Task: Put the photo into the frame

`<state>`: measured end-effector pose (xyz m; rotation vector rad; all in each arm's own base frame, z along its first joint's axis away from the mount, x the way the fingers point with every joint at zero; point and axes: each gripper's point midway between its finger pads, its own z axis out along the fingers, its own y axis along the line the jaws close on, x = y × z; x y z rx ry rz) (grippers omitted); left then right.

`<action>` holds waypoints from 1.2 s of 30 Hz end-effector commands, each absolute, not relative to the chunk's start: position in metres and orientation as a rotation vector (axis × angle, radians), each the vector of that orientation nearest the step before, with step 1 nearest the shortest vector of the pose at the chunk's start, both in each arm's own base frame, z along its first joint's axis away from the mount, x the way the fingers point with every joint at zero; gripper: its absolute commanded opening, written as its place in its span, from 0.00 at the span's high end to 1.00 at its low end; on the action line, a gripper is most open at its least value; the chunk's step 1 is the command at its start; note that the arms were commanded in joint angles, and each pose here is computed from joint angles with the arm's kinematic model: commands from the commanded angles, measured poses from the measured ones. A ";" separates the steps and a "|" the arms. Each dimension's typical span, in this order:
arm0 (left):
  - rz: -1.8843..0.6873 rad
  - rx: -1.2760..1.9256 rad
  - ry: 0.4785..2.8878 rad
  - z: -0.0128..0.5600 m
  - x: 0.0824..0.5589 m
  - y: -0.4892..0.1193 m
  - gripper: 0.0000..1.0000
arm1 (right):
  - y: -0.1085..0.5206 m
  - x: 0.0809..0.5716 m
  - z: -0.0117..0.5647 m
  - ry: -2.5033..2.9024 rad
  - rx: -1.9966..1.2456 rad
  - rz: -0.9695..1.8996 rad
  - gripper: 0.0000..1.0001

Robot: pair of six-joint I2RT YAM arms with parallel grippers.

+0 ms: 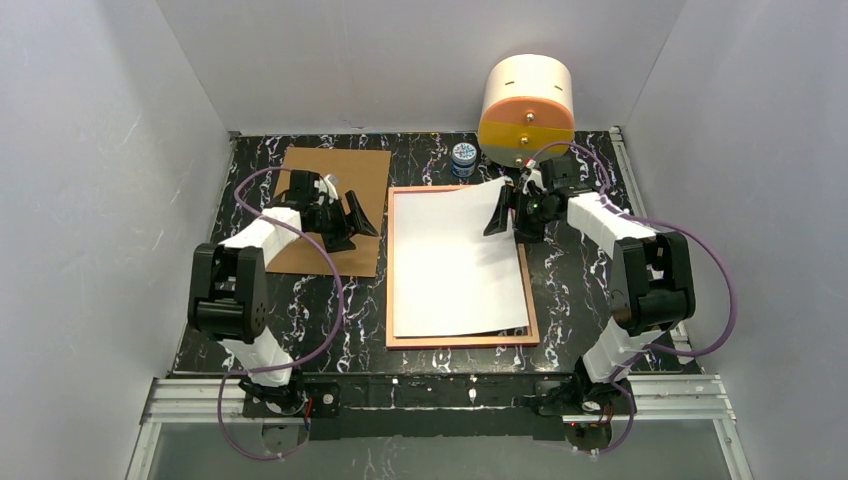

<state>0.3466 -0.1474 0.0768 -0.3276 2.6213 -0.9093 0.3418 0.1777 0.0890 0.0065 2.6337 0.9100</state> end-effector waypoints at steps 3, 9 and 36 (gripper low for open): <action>-0.690 -0.220 2.659 0.087 0.362 -0.125 0.23 | 0.132 0.339 0.104 2.727 0.006 0.517 0.12; -0.458 -0.189 2.672 0.092 0.386 -0.097 0.18 | 0.126 0.351 0.134 2.653 0.062 0.465 0.12; 0.027 -0.699 2.594 0.063 0.435 0.128 0.16 | 0.470 0.323 0.110 2.686 0.119 1.301 0.25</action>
